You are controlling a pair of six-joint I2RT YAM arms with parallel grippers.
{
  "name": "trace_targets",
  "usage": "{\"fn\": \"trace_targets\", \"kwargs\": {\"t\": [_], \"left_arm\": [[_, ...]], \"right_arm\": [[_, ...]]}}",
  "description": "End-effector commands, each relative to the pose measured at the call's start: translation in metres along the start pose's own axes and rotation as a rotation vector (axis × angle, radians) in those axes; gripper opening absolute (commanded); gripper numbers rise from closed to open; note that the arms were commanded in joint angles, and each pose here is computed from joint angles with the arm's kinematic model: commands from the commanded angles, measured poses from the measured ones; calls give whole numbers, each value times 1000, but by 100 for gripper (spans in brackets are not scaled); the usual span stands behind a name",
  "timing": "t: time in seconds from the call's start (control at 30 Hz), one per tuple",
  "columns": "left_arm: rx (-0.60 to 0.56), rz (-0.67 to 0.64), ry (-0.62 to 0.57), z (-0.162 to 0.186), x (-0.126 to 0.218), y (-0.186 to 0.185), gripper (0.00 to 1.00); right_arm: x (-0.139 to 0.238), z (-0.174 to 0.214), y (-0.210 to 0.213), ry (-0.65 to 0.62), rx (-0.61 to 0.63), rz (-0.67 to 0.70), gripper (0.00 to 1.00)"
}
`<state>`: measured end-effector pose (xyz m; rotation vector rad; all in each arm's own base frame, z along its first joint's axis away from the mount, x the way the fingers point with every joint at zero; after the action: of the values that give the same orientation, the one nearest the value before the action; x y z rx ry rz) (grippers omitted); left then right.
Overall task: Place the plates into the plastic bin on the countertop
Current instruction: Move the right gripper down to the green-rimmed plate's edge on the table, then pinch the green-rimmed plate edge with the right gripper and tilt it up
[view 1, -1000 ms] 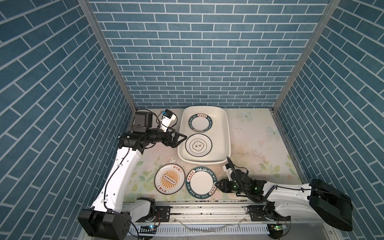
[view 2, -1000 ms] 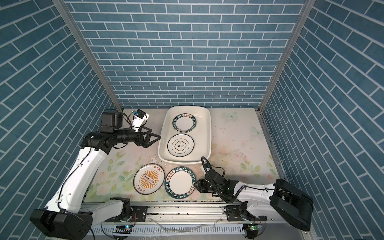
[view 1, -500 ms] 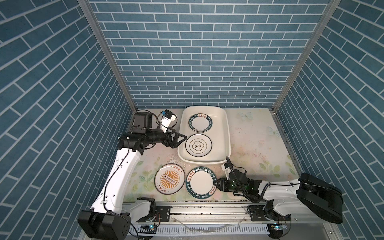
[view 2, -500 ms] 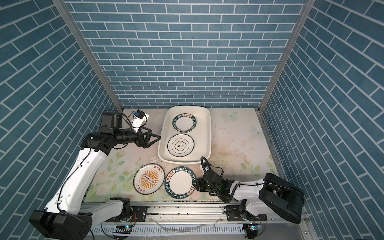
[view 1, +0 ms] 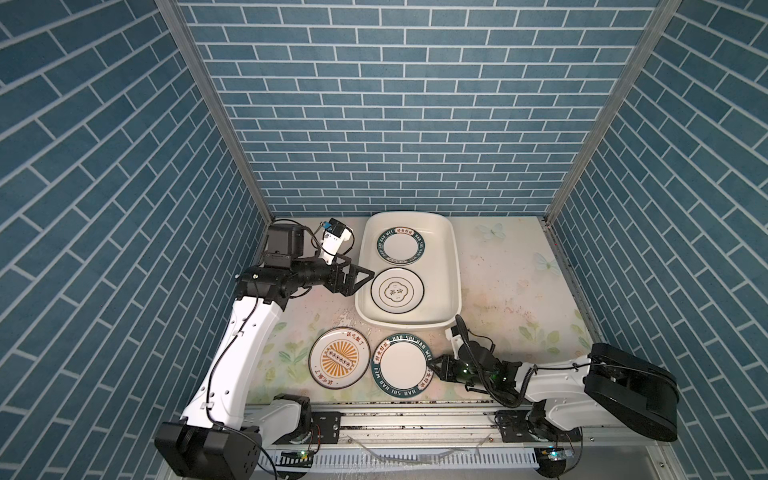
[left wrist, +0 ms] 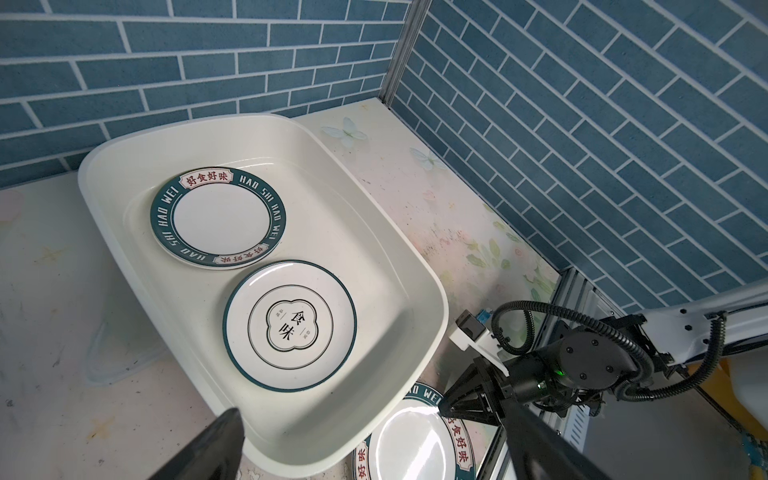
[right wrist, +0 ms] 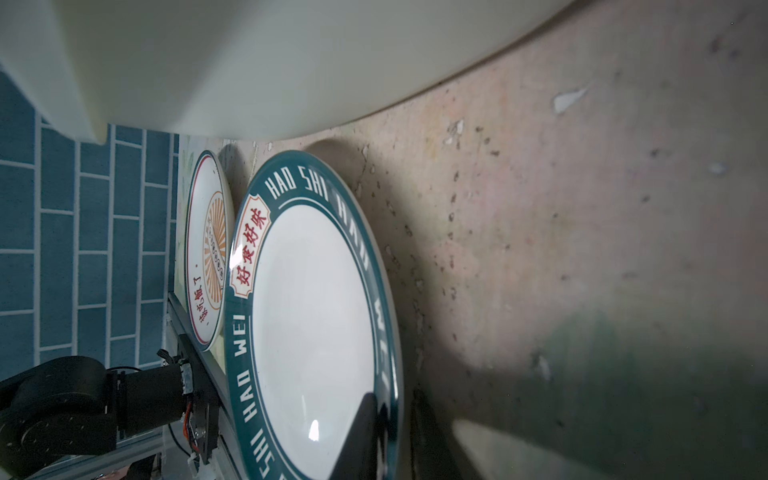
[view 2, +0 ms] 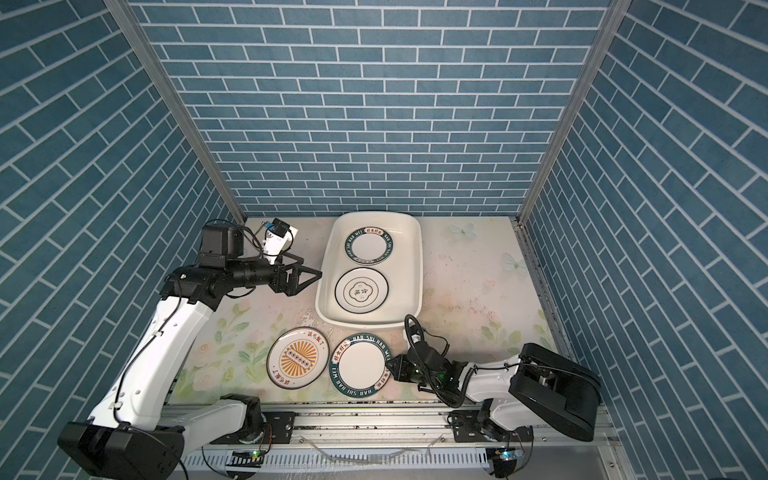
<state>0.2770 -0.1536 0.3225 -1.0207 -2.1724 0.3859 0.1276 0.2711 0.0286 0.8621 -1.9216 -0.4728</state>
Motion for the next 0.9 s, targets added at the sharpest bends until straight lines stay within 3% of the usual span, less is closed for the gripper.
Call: {"fn": "trace_targets", "kwargs": {"t": [0.0,0.53,0.87], "left_arm": [[-1,16,-11,1,4,-4,100],[-5,18,-16,0,5,-6,100],[-5,21,-19,0,6,-7,100]], "right_arm": [[3,10,-20,8,-35,73,16],[-7,11,-16,26,-33,51,18],[-10,16,-21,11,-66,30,9]]}}
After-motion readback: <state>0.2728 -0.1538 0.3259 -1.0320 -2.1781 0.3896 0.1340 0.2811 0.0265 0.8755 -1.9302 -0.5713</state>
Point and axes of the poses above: each gripper's point midway between its finger pads, its own x axis back along the fingers, its own y axis along the line the jaws close on, z = x × y, the point moved 1 cm from there along x, back along the fingers, and after that the axes turned 13 degrees about x, right-handed, at the moved point
